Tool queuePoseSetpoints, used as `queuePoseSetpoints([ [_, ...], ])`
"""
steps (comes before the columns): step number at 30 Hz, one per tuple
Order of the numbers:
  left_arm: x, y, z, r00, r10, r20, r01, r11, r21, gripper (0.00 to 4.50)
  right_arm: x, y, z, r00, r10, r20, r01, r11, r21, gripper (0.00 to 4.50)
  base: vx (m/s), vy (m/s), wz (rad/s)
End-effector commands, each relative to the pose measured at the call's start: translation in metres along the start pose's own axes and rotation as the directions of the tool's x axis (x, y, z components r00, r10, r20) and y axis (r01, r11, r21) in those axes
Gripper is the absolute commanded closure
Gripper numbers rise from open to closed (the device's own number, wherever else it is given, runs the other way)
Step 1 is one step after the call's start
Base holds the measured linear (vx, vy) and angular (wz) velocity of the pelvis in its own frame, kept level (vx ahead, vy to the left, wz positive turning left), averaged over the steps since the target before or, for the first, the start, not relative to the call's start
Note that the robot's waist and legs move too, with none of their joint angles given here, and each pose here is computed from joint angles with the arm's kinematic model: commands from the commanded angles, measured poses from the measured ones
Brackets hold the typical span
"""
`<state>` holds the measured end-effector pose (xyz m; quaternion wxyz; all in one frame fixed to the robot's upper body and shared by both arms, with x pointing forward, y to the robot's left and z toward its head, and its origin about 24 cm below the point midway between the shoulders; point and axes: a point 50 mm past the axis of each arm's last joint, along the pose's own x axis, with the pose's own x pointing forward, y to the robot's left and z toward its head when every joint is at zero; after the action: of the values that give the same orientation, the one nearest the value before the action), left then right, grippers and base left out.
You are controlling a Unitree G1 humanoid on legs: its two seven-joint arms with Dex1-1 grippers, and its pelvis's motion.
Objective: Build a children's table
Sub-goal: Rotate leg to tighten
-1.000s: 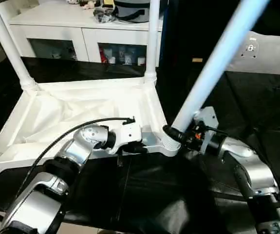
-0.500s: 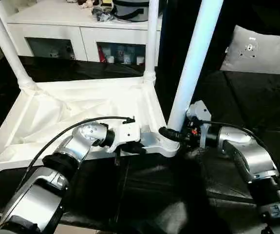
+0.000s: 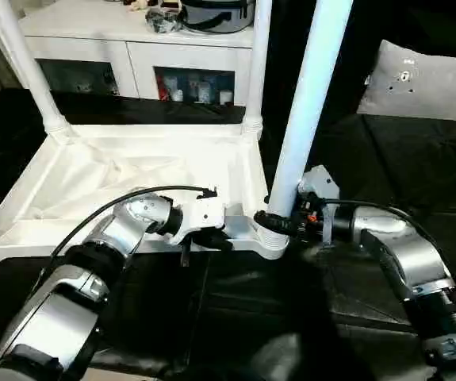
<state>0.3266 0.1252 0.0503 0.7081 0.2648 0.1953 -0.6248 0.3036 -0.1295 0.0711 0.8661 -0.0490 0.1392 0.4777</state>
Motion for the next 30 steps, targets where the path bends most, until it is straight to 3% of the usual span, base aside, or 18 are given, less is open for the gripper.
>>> queuePoseSetpoints([
  [1,0.006,-0.001,0.004,0.996,0.079,0.032,-0.076,0.994,-0.078,4.50,0.007,0.010,-0.045,0.979,-0.053,-0.199,0.080,0.988,0.133,2.63,0.000,0.000,0.00],
  [4,0.029,-0.017,0.016,0.984,0.165,0.064,-0.152,0.972,-0.179,4.50,0.016,0.000,-0.045,0.940,-0.267,-0.213,0.306,0.935,0.179,2.63,0.000,0.000,0.00],
  [5,0.031,-0.018,0.017,0.983,0.169,0.066,-0.155,0.971,-0.182,4.50,0.017,0.000,-0.045,0.938,-0.274,-0.213,0.314,0.932,0.181,2.63,0.000,0.000,0.00],
  [6,0.045,-0.024,0.028,0.976,0.202,0.082,-0.181,0.961,-0.209,4.50,0.021,-0.004,-0.045,0.917,-0.335,-0.215,0.376,0.905,0.196,2.63,0.000,0.000,0.00],
  [7,0.047,-0.025,0.030,0.976,0.203,0.083,-0.183,0.961,-0.209,4.50,0.022,-0.004,-0.044,0.916,-0.339,-0.214,0.381,0.903,0.199,2.63,0.000,0.000,0.00],
  [8,0.060,-0.030,0.042,0.972,0.216,0.096,-0.192,0.959,-0.210,4.50,0.027,-0.005,-0.044,0.905,-0.367,-0.216,0.411,0.885,0.219,2.63,-0.019,0.059,-0.09],
  [11,0.066,-0.032,0.053,0.967,0.237,0.096,-0.214,0.955,-0.205,4.50,0.031,-0.004,-0.042,0.897,-0.380,-0.225,0.427,0.876,0.223,2.63,-0.006,0.038,-0.05],
  [22,0.045,-0.031,0.033,0.959,0.275,-0.068,-0.282,0.952,-0.117,4.50,0.036,-0.006,-0.042,0.896,-0.380,-0.228,0.435,0.855,0.284,2.63,0.000,0.000,0.00],
  [29,0.042,-0.031,0.030,0.957,0.272,-0.098,-0.281,0.954,-0.102,4.50,0.038,-0.009,-0.042,0.898,-0.379,-0.222,0.430,0.861,0.271,2.63,0.000,0.000,0.00],
  [30,0.041,-0.030,0.030,0.955,0.280,-0.098,-0.290,0.951,-0.105,4.50,0.038,-0.009,-0.042,0.900,-0.377,-0.218,0.427,0.862,0.273,2.28,0.000,0.000,0.00],
])
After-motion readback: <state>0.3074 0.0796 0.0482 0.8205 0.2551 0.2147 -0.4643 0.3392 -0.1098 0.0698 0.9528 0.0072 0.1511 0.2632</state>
